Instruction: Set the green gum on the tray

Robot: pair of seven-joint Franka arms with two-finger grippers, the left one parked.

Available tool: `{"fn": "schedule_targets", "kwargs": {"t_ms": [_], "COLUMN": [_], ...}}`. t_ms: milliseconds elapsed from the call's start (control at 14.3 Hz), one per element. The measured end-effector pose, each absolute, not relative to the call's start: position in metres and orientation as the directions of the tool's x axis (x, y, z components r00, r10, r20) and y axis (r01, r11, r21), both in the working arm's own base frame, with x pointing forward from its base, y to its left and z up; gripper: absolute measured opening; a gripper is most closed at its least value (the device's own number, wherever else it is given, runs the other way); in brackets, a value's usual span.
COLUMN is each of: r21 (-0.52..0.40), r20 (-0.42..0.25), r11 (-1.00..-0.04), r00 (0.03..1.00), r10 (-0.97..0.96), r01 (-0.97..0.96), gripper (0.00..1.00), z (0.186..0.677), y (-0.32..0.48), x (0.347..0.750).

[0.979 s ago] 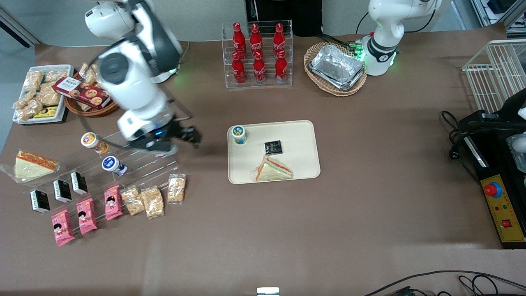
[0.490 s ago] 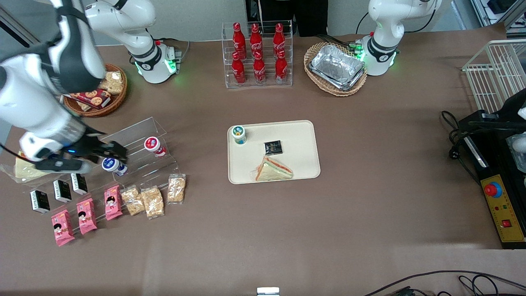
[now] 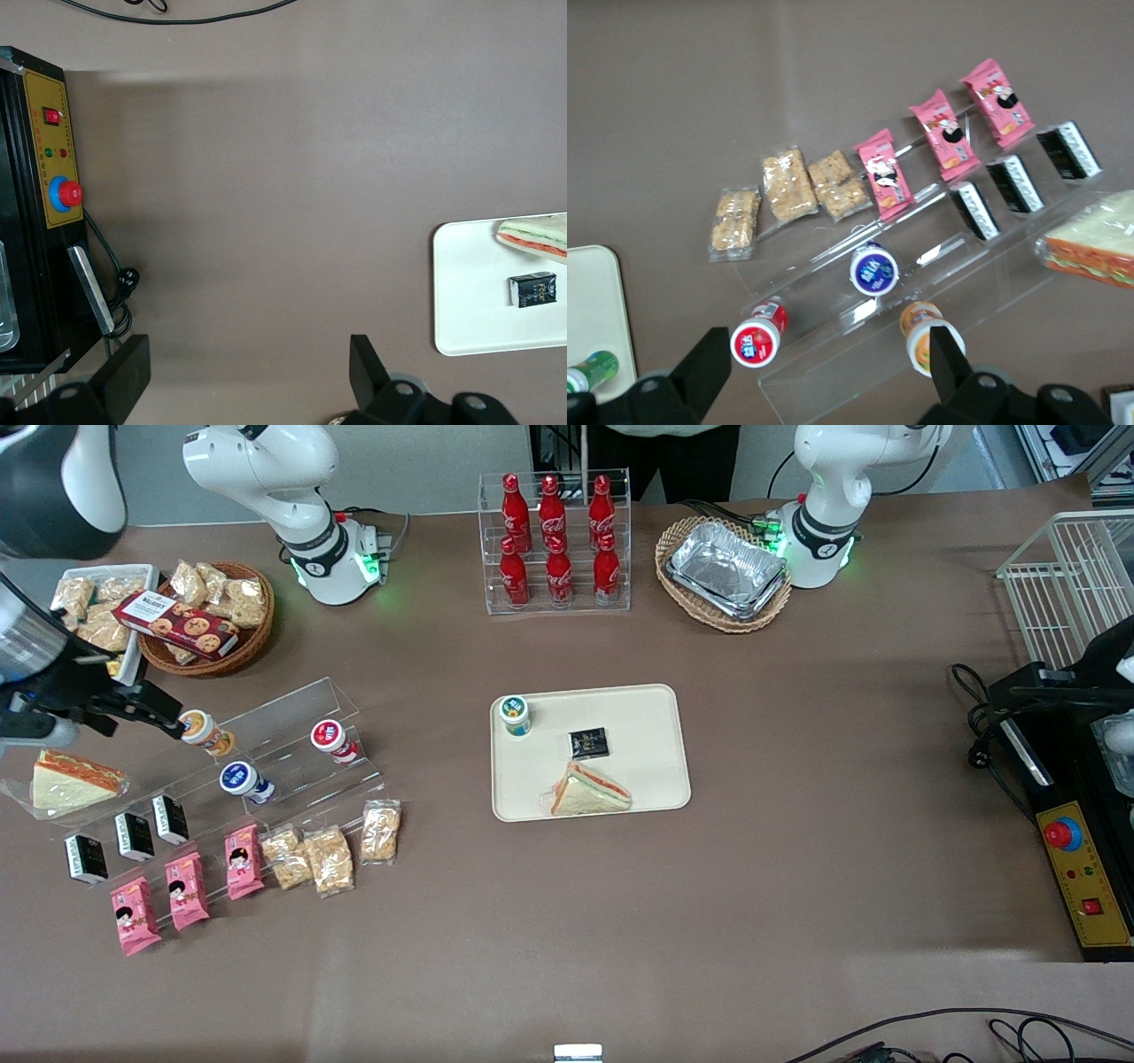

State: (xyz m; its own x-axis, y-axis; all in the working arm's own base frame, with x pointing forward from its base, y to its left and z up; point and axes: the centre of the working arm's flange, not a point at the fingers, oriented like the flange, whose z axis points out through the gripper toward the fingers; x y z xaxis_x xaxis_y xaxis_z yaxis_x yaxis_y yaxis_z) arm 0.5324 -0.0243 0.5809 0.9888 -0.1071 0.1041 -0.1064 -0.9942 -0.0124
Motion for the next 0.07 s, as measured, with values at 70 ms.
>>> {"fn": "schedule_targets", "kwargs": {"t_ms": [70], "r21": [-0.011], "r20": [0.098], "r11": [-0.993], "r00": [0.988], "r10": [-0.118], "r01": [-0.118], "gripper": [1.00], "z": [0.5871], "y": [-0.0306], "x": [0.5310]}}
